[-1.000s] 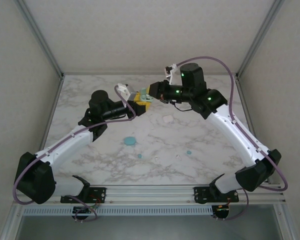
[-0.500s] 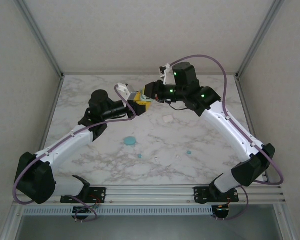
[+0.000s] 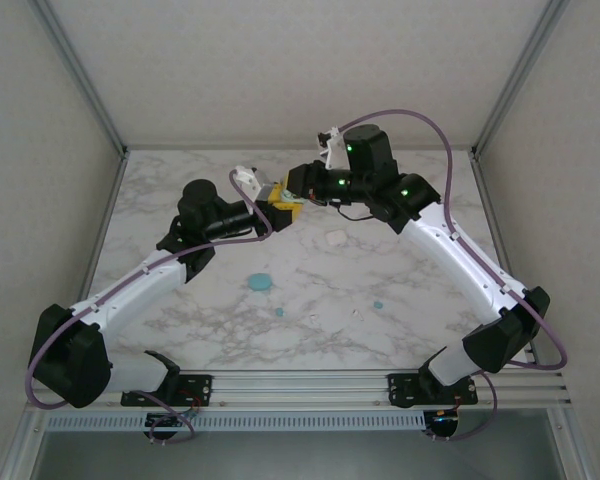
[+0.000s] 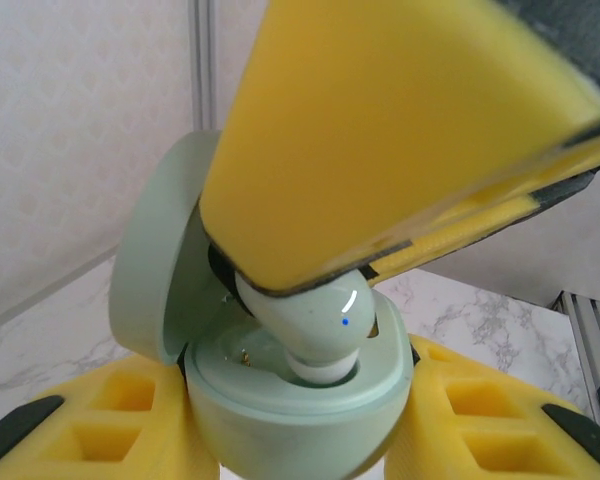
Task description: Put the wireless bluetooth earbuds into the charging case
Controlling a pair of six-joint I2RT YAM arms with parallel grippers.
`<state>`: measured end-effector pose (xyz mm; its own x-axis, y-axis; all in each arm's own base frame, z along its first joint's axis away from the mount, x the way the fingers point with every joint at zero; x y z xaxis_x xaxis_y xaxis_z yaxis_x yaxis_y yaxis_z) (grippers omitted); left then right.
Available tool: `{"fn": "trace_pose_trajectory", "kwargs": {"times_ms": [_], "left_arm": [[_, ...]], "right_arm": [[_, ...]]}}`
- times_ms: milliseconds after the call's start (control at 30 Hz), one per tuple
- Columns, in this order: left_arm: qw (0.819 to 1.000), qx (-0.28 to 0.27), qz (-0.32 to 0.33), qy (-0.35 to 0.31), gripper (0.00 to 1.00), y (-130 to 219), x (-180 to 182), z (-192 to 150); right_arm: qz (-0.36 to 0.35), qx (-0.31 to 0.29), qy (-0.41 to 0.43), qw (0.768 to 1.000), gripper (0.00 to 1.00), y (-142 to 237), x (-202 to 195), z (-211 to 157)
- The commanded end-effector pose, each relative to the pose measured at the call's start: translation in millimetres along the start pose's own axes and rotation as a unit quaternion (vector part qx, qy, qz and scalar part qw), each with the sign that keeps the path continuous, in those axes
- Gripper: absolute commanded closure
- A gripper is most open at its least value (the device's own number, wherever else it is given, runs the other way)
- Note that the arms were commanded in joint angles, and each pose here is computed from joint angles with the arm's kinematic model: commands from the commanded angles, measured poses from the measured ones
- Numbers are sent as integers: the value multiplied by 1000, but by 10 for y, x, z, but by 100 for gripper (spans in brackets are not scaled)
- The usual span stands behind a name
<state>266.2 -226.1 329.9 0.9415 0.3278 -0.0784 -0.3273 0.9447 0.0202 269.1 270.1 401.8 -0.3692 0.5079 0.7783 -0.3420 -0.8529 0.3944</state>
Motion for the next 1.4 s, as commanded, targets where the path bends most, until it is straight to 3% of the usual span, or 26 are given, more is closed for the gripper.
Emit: {"fn": "trace_pose_trajectory", "kwargs": {"times_ms": [0, 567, 1367], "left_arm": [[999, -40, -9, -27, 69, -17, -53, 233], [998, -44, -7, -32, 69, -19, -48, 254], [999, -31, -7, -27, 69, -44, -24, 175]], "right_arm": [[-14, 9, 6, 1000, 78, -47, -22, -57], [-64, -3, 16, 998, 70, 49, -48, -52], [-19, -36, 43, 998, 62, 303, 224, 13]]}}
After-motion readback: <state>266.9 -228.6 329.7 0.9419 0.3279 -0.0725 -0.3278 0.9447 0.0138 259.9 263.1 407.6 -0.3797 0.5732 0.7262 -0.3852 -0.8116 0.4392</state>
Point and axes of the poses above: each hand's point on the last joint's axis, 136 mm out from that joint toward the fingers, its own y axis back along the fingers, its own x axis along the line the jaws close on, z = x × y, the point moved 8 cm from there along y, back along the fingers
